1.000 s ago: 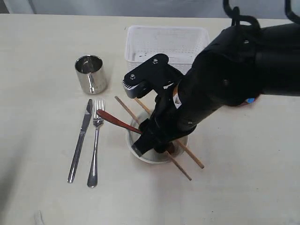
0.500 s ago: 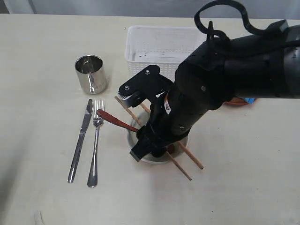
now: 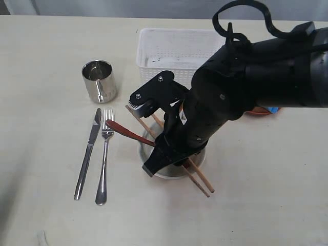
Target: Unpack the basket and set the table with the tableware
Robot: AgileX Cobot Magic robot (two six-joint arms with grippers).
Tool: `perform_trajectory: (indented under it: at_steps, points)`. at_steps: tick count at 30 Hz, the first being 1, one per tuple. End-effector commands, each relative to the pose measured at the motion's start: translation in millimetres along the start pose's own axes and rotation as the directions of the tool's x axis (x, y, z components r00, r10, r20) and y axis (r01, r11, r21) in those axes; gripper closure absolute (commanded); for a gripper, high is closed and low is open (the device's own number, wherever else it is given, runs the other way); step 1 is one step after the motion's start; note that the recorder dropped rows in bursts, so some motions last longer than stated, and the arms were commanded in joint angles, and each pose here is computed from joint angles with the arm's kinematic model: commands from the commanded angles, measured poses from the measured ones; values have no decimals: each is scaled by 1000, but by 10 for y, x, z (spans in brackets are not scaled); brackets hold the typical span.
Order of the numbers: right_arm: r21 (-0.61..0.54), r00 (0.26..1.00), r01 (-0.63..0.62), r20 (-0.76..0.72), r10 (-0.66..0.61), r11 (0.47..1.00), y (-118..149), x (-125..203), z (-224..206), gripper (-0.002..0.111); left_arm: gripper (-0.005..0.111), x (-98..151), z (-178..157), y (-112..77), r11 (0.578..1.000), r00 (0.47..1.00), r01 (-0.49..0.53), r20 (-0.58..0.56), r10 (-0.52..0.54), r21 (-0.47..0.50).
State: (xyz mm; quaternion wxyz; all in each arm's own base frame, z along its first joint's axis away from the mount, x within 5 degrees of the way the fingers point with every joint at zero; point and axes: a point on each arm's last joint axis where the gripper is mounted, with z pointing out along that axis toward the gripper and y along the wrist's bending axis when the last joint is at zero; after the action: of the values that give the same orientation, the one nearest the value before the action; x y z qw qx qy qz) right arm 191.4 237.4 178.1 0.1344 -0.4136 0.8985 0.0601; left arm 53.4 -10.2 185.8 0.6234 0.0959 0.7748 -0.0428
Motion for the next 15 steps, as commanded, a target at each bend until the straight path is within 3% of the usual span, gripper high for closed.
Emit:
perform_trajectory:
  at_steps: [1, 5, 11, 15]
  points:
    - [8, 1000, 27, 14, -27, 1000, 2, -26, -3, 67, 107, -3, 0, 1, 1000, 1000, 1, 9, -1, -1]
    - [8, 999, 49, 18, -49, 999, 3, -31, -3, 67, 107, -3, 0, 1, 1000, 1000, 1, 9, -1, -1]
    - [8, 996, 65, 58, -65, 998, 5, -67, -4, 48, 107, -3, 0, 1, 1000, 1000, 1, 9, -1, -1]
    - [9, 995, 73, 74, -73, 997, 6, -83, 5, 48, 107, -3, 0, 1, 1000, 1000, 1, 9, -1, -1]
